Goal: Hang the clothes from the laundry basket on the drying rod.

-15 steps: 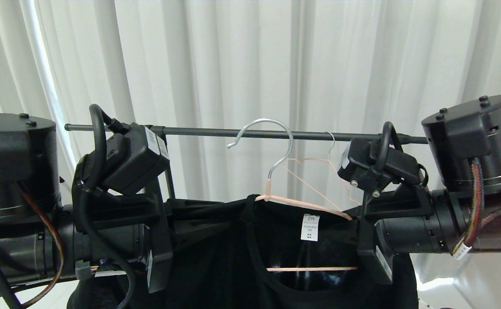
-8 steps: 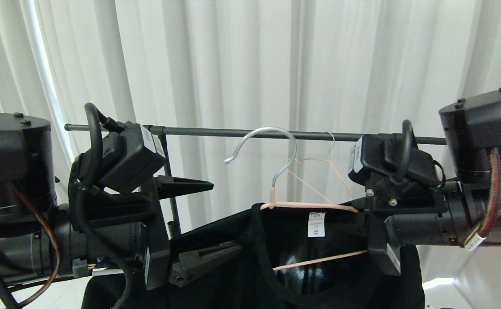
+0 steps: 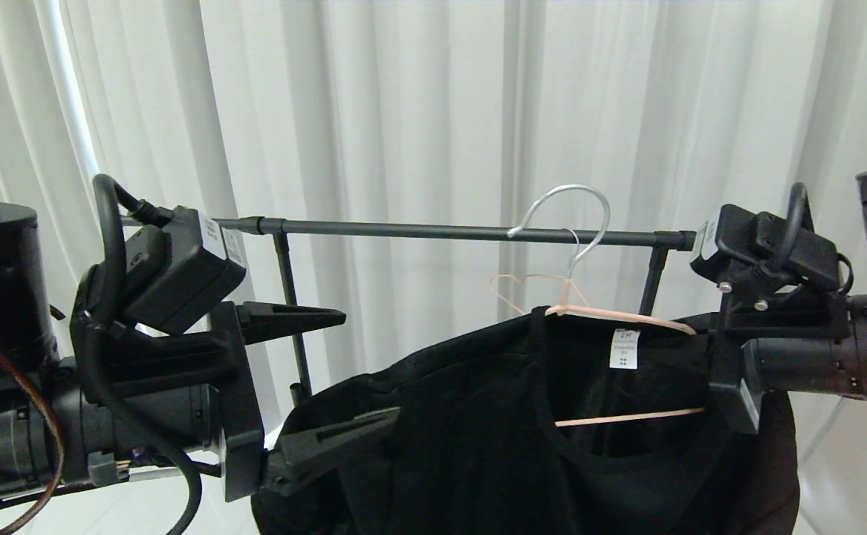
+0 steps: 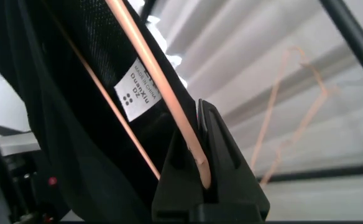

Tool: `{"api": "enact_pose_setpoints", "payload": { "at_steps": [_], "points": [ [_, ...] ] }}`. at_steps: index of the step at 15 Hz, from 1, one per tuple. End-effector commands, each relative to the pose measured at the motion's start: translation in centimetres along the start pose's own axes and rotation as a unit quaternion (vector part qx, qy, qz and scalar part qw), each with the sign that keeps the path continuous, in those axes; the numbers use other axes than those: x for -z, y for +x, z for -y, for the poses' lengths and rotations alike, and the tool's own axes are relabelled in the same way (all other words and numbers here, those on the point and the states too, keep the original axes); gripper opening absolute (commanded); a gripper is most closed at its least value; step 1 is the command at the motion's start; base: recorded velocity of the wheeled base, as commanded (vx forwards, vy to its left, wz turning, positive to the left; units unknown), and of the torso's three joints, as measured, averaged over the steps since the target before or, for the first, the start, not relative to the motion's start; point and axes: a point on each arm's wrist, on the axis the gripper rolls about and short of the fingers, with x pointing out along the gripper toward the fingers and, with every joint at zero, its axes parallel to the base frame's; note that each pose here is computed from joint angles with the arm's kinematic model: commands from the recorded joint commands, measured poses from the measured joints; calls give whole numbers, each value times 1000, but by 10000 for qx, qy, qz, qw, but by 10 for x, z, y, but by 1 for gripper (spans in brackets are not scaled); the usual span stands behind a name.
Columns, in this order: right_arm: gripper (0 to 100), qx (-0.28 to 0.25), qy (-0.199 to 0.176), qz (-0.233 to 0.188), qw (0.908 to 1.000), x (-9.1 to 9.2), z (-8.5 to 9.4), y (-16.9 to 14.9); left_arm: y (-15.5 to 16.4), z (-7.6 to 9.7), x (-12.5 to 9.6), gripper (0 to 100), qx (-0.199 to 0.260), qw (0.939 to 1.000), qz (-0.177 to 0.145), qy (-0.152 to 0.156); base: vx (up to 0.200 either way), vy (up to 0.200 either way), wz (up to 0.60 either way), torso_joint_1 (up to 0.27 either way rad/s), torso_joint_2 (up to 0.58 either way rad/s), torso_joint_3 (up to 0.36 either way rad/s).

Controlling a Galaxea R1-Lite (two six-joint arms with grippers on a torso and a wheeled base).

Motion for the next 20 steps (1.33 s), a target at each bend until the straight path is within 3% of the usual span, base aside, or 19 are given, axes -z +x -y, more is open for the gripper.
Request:
{"api": "enact_pose_setpoints", "payload": {
  "at_steps": [1,3,5,8,16,17,20],
  "points": [
    [0,282,85,38,9996,4,8,-14,-2,-4,1,100,-121,9999,-7,-30,0,0,0,0,0,0],
    [0,477,146,52,9987,8,13,-22,-6,-11,7,100,-339,9993,-108,-126,0,0,0,0,0,0],
    [0,554,130,150,9983,9,13,-27,-12,-26,31,100,-783,9951,-501,-329,0,0,0,0,0,0],
    [0,583,35,272,9979,7,13,-26,-19,-27,51,100,-938,9921,-800,-254,0,0,0,0,0,0],
    [0,383,-161,514,9978,-2,4,-22,-15,-23,55,100,-713,9936,-825,-283,0,0,0,0,0,0],
    [0,386,-162,521,9978,-2,4,-22,-16,-22,56,0,-711,9936,-831,-287,0,0,0,0,0,0],
    [0,403,-149,506,9978,-1,4,-23,-17,-20,58,0,-694,9933,-867,-303,0,0,0,0,0,0]
  ]
}}
